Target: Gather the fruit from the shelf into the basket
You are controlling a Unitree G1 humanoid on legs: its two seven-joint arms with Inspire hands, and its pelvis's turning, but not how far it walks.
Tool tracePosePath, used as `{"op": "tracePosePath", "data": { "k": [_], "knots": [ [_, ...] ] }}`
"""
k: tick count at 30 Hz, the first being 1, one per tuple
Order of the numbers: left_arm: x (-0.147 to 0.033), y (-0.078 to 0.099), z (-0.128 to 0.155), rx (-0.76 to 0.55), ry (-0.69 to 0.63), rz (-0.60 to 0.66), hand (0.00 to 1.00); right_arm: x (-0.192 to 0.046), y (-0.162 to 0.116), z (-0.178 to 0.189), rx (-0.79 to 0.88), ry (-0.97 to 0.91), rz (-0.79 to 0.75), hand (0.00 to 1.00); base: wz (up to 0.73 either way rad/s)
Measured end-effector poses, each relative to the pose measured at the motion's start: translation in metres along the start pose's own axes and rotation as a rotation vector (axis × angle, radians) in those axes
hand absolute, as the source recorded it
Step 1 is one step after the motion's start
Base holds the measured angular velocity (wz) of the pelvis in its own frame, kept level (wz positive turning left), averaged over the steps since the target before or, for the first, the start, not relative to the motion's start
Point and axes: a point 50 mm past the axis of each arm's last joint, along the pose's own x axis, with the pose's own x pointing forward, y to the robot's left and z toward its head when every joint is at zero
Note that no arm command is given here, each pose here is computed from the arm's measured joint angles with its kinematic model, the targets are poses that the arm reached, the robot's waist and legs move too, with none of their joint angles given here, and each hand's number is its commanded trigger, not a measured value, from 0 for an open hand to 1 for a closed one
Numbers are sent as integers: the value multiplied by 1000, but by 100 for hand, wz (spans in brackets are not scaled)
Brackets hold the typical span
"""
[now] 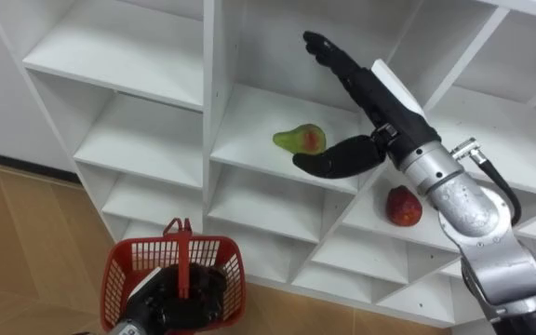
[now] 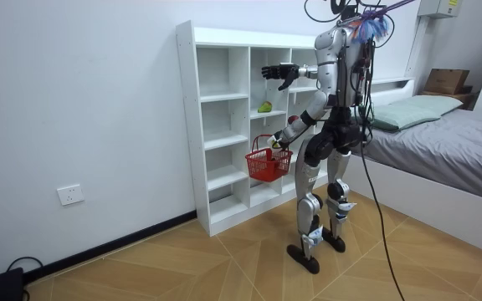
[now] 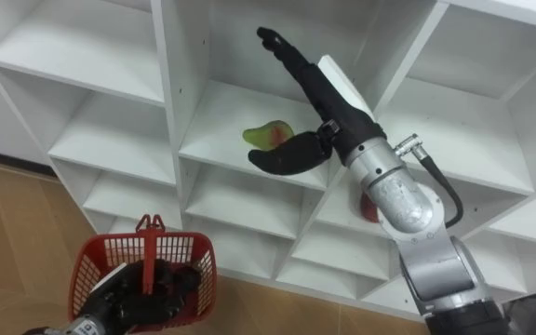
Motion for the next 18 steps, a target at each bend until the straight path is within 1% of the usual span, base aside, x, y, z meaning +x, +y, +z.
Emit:
{"op": "tracePosePath", "data": {
  "k": [7, 10, 15, 18],
  "knots": [
    [1, -1, -1, 6, 7, -7, 100, 5, -4, -16, -1, 70, -60, 0, 6],
    [1, -1, -2, 6, 20, -15, 100, 12, -5, -25, -7, 109, -60, 0, 9],
    [1, -1, -2, 21, 48, -57, 100, 25, -15, -34, -18, 161, -80, 0, 19],
    [5, -2, 4, 27, 38, -73, 100, 34, -25, -40, -30, 198, -102, 0, 13]
  ]
}}
